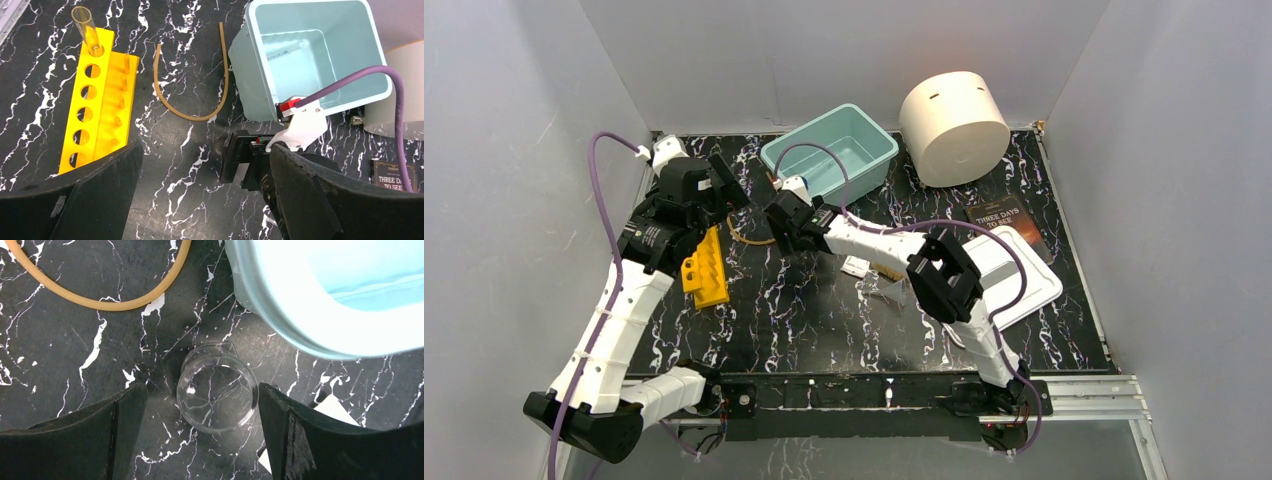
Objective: Organize the chemistry lab equipment
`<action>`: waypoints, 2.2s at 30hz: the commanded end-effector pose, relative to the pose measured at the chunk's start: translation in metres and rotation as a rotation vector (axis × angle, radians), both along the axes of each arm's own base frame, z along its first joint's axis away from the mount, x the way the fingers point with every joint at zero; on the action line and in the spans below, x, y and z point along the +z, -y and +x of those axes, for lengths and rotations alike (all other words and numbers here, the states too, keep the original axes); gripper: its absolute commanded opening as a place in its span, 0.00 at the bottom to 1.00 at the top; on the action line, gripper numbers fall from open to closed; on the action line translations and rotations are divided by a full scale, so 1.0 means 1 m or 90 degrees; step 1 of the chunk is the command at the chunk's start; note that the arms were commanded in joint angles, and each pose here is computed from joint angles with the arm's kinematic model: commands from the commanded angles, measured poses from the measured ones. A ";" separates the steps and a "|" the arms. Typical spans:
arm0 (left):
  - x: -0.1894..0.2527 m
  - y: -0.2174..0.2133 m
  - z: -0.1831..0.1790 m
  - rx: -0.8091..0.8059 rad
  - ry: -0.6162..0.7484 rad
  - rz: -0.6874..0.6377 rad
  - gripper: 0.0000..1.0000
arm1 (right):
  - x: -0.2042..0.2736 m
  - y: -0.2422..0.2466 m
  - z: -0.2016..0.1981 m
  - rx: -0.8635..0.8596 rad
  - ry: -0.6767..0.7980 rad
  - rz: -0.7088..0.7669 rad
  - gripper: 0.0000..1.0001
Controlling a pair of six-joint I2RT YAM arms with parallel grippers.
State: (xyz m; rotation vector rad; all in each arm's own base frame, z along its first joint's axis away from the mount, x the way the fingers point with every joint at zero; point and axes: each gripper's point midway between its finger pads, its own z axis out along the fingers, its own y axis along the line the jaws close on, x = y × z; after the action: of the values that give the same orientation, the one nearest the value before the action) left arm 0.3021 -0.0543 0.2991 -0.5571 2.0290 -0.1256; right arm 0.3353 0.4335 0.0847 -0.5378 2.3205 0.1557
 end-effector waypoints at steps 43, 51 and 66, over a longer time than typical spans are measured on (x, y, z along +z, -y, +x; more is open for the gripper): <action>0.005 -0.006 -0.007 0.008 0.005 0.005 0.98 | 0.014 -0.018 0.008 0.067 -0.009 0.055 0.44; 0.000 -0.001 -0.014 0.007 -0.001 -0.029 0.98 | 0.087 -0.031 -0.016 0.164 0.019 0.169 0.44; 0.020 0.148 -0.033 -0.400 0.039 -0.440 0.89 | 0.235 0.095 -0.046 0.107 -0.129 0.681 0.44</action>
State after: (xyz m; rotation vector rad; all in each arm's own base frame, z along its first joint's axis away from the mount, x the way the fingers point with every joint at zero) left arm 0.2770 -0.1610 0.2843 -0.4629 2.1025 -0.8979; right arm 0.2963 0.3439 0.2492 -0.2444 2.1678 1.1805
